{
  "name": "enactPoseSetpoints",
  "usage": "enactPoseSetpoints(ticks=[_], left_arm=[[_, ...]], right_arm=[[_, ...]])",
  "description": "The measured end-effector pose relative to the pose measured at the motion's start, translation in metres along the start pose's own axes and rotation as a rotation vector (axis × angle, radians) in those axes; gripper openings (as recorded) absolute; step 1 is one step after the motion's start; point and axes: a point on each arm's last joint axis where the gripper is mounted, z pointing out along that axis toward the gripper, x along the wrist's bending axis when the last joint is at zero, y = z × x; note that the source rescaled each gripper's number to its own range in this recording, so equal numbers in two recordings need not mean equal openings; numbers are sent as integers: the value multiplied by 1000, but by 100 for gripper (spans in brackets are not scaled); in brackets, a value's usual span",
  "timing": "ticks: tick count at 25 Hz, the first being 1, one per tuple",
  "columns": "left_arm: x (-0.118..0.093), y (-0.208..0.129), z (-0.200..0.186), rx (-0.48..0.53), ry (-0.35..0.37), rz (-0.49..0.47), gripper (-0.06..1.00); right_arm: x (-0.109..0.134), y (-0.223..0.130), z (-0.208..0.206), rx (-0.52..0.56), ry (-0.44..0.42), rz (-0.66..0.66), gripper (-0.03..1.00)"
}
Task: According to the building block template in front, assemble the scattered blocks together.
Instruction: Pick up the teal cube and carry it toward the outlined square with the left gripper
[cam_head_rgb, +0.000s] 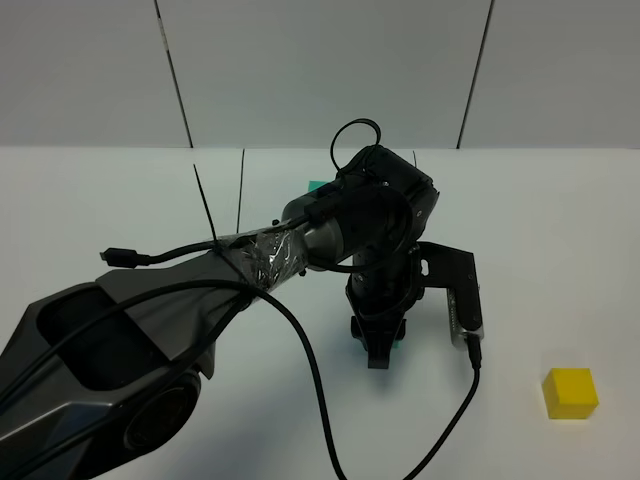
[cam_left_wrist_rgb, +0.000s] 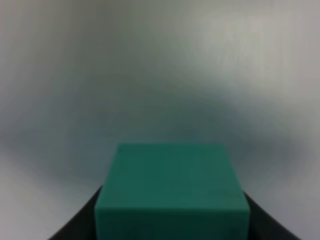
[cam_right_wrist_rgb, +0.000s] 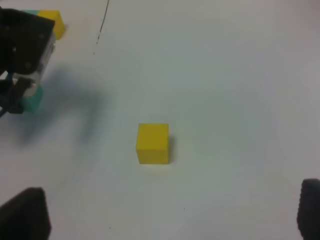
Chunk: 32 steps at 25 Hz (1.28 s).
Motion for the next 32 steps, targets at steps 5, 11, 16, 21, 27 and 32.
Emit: enactPoseSetpoints(ticks=[5, 11, 16, 21, 27, 32], left_arm=[[-1, 1, 12, 8, -26, -21, 0], [-2, 1, 25, 17, -49, -69, 0], [-2, 2, 26, 17, -50, -74, 0], [-1, 1, 26, 25, -42, -69, 0], [-1, 1, 26, 24, -43, -52, 1], [0, 1, 19, 20, -30, -43, 48]], right_arm=[[0, 0, 0, 0, 0, 0, 100], [0, 0, 0, 0, 0, 0, 100], [0, 0, 0, 0, 0, 0, 100], [0, 0, 0, 0, 0, 0, 100], [0, 0, 0, 0, 0, 0, 100], [0, 0, 0, 0, 0, 0, 100]])
